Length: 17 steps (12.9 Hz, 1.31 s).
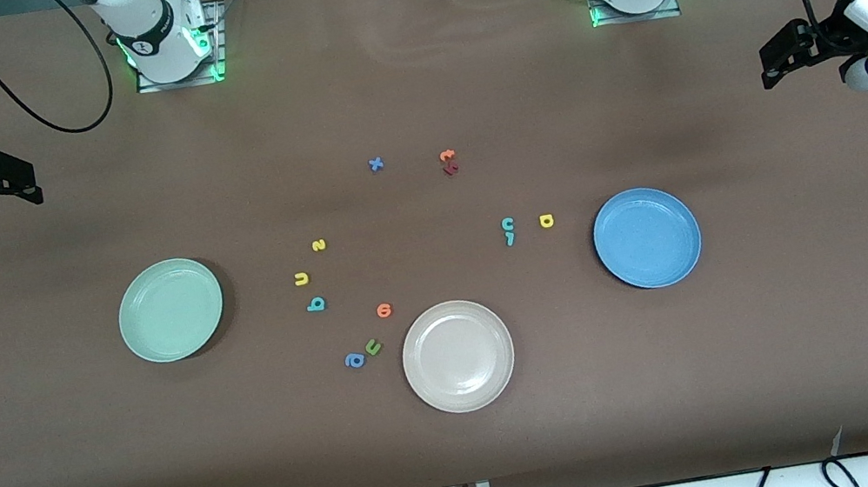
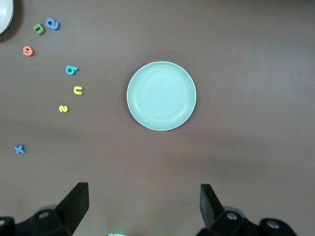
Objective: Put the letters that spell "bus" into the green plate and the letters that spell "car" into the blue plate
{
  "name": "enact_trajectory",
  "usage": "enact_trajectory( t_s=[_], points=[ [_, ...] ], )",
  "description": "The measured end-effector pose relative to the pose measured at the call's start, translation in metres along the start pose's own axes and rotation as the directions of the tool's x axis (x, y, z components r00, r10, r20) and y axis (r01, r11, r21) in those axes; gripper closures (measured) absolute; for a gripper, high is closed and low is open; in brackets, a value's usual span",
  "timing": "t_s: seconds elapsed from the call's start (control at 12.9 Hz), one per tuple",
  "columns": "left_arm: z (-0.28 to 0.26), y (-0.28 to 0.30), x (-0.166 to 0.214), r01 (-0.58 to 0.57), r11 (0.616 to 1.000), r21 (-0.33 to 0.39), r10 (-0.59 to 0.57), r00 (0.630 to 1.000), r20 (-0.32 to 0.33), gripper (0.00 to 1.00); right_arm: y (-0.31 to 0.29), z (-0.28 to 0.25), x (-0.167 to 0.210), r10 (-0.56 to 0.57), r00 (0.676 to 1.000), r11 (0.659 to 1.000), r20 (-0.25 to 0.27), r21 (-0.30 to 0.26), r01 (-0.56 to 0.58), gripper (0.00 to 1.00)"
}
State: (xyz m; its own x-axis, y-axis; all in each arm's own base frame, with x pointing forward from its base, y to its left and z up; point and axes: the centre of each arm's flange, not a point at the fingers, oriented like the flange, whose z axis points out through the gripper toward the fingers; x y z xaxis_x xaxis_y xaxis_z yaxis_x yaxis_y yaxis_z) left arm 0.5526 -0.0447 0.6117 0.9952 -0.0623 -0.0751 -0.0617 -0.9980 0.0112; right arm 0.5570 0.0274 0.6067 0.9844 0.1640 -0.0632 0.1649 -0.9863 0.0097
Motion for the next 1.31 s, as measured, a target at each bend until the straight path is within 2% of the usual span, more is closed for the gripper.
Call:
enact_trajectory(
  t_s=[1.31],
  points=[
    [-0.0001, 0.0, -0.0002, 0.0, 1.0, 0.0, 0.0, 1.0, 0.0, 0.0, -0.0034, 0.0032, 0.0, -0.004, 1.0, 1.0, 0.019, -0.003, 0.004, 0.0]
  ],
)
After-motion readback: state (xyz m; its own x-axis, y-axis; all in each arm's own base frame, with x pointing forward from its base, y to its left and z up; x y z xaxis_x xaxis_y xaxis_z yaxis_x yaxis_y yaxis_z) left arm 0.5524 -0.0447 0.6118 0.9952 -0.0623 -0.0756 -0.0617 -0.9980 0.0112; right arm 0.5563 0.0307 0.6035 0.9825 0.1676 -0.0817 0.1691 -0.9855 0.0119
